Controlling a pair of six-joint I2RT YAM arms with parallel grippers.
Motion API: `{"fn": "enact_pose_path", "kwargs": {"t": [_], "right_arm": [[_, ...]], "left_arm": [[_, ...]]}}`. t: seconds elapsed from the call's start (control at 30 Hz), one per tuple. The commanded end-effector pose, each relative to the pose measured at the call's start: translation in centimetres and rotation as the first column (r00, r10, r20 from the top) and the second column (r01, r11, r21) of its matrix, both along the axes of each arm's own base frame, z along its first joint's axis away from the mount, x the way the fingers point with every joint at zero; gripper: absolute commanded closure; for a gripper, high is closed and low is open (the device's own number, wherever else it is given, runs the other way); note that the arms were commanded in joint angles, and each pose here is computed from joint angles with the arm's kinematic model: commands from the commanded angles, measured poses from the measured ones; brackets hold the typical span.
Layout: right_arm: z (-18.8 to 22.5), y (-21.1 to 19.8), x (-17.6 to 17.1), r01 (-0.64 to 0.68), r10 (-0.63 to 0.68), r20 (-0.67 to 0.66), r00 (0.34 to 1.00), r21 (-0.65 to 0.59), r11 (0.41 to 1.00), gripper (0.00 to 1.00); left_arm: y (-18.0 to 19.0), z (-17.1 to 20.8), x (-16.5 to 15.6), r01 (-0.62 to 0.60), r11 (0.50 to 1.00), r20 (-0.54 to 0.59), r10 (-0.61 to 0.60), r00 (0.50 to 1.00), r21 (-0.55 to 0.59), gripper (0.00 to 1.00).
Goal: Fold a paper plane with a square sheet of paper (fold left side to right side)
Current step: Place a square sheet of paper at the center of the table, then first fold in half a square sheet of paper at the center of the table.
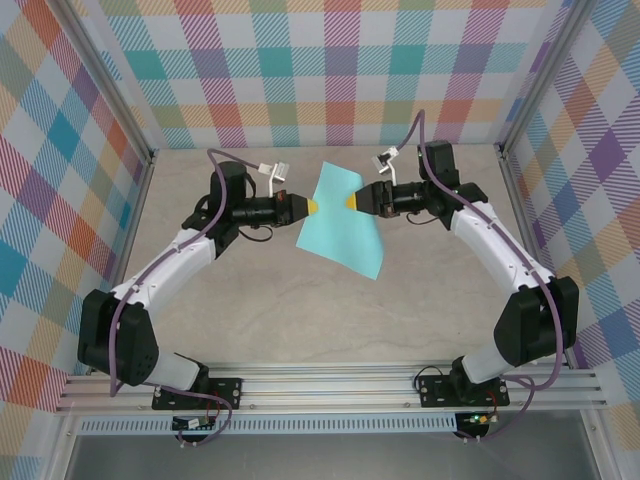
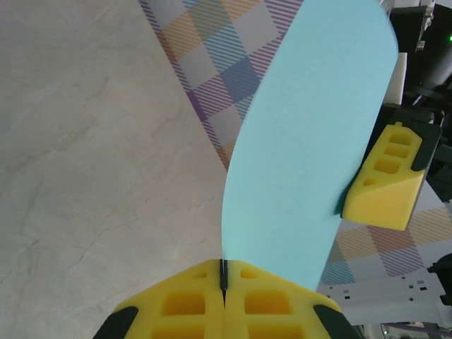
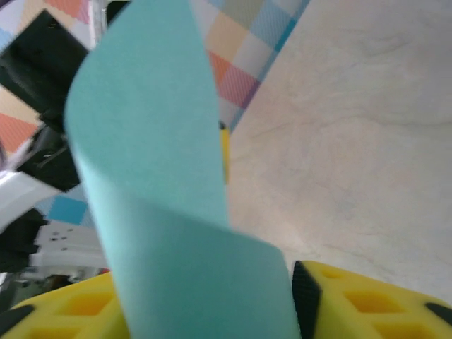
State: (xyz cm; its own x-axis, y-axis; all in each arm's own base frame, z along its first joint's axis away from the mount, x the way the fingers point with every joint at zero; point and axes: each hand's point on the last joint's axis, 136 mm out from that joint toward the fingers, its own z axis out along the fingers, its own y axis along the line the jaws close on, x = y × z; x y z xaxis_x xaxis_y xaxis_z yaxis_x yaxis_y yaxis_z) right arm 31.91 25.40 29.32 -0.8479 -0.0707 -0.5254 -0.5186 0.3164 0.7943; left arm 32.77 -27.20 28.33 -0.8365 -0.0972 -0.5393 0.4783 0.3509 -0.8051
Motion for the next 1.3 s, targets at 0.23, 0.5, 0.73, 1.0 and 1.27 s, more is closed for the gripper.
{"fn": "enact_pose_path", "kwargs": {"t": [0.23, 0.5, 0.73, 1.0, 1.27], "right_arm": [[-10.6, -7.9, 3.4, 0.355, -0.418, -0.108, 0.902, -0.369, 0.859, 0.07], [-16.5, -4.9, 1.9, 0.279, -0.385, -0.292, 0.876, -0.344, 0.897, 0.25], [-20.5, -0.8, 1.5, 0.202, -0.340, -0.373, 0.864, -0.362, 0.910, 0.48], [-25.1, 1.2, 0.9, 0.127, -0.334, -0.437, 0.835, -0.437, 0.891, 0.55], [-28.1, 0.3, -0.1, 0.087, -0.367, -0.463, 0.807, -0.521, 0.849, 0.55]], "left_arm": [[3.8, -15.3, 1.4, -0.210, 0.907, -0.235, 0.308, 0.922, 0.364, 1.00], [6.2, -22.7, 0.4, -0.237, 0.835, -0.298, 0.421, 0.857, 0.497, 1.00], [7.2, -23.0, -0.3, -0.239, 0.806, -0.282, 0.442, 0.852, 0.541, 1.00], [6.1, -21.7, -0.7, -0.231, 0.842, -0.302, 0.411, 0.861, 0.488, 1.00], [3.3, -19.0, -0.5, -0.195, 0.917, -0.330, 0.315, 0.890, 0.348, 0.76]]}}
